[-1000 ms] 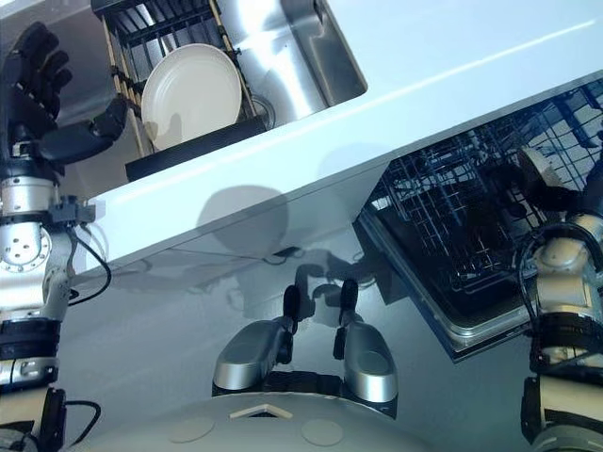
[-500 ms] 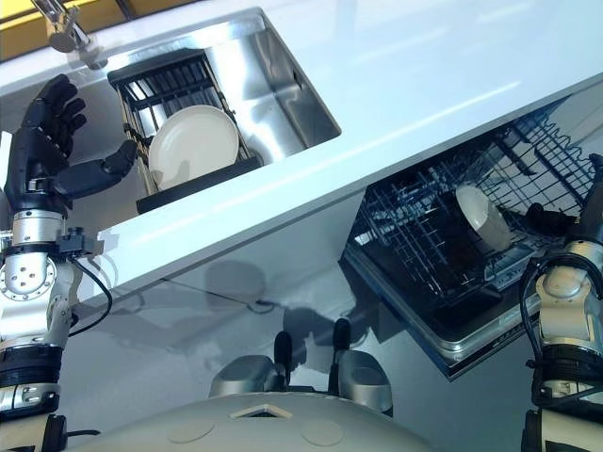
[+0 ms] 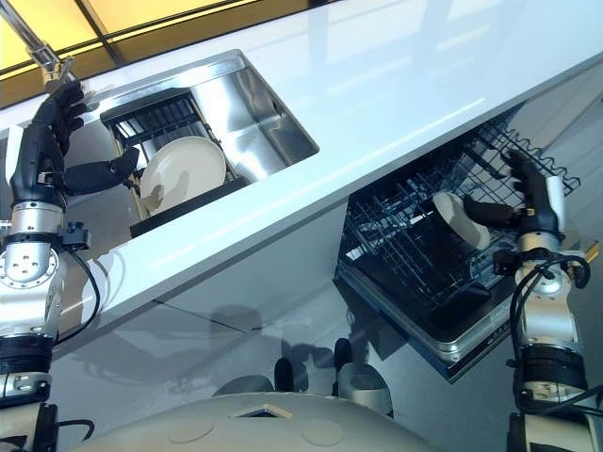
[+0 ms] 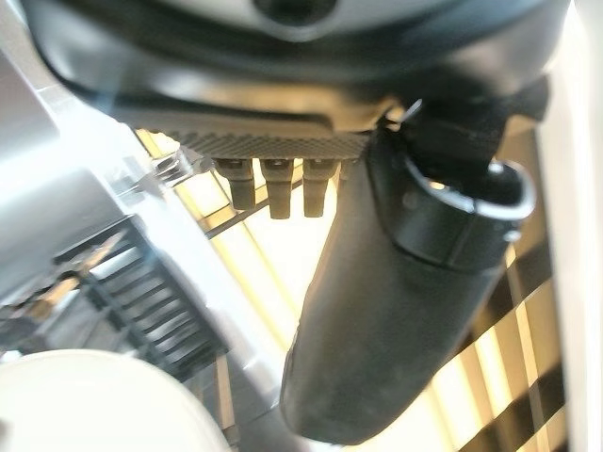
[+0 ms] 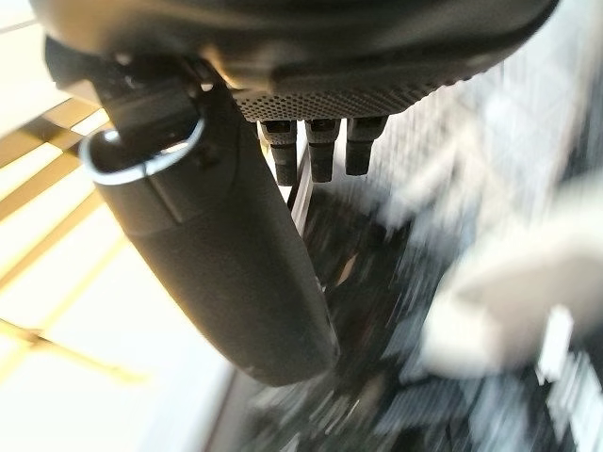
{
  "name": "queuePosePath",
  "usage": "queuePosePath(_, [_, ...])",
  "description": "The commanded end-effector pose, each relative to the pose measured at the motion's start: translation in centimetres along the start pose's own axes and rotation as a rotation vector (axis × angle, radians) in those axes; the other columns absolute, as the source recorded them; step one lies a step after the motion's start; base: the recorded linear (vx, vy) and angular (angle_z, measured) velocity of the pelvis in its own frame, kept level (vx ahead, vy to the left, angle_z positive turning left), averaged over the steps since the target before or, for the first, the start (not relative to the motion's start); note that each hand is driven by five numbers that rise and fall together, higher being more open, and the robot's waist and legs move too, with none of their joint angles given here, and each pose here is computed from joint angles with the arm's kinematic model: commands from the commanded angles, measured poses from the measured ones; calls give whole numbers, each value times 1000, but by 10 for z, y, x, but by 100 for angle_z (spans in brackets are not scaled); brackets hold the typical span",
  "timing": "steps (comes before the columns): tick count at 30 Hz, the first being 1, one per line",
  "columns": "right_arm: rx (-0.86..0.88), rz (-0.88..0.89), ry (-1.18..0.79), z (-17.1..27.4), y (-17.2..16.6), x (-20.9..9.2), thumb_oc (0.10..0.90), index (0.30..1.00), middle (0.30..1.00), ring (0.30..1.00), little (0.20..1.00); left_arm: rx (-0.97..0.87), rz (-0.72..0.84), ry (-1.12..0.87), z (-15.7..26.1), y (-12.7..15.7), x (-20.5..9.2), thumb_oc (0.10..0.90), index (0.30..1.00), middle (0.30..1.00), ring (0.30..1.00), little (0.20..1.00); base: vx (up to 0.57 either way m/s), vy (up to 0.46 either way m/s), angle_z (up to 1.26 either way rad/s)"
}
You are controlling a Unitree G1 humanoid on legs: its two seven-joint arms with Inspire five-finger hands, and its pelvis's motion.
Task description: Pick up plates and place into dishwasher.
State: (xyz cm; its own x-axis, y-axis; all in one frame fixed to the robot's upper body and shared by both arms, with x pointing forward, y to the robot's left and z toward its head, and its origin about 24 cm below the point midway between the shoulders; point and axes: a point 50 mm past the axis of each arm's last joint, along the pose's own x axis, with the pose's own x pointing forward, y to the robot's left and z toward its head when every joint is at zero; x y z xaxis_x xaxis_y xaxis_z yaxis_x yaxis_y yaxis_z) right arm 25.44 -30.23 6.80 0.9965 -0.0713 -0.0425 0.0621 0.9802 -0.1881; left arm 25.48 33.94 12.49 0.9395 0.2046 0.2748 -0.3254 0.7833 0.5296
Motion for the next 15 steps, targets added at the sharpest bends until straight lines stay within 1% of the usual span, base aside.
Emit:
queuePosePath(1, [137,345,-244,43,22,3,800,900,900,900,900,135,39,-172,44,27,41,800,900,900,900,900,-38,81,-8])
queuePosePath(5, [235,633,-239,39,54,-2,800,900,900,900,900,235,5,-114,43,37,52,800,900,900,900,900,-11,85,-6])
queuePosePath(7, [226,759,-212,35,68,-6,800,900,900,900,900,271,-12,-79,40,41,57,800,900,900,900,900,-10,74,-9])
queuePosePath(9, [209,820,-190,33,75,-9,800,900,900,900,900,281,-30,-61,41,43,60,800,900,900,900,900,-4,69,-14])
queuePosePath(10, [174,873,-165,30,80,-12,800,900,900,900,900,301,-49,-50,42,44,63,800,900,900,900,900,-2,76,-21])
queuePosePath(12, [177,909,-119,24,86,-15,800,900,900,900,900,321,-72,-36,43,44,66,800,900,900,900,900,7,72,-28])
queuePosePath(15, [136,970,-49,12,94,-22,800,900,900,900,900,360,-98,-15,43,42,71,800,900,900,900,900,19,86,-21])
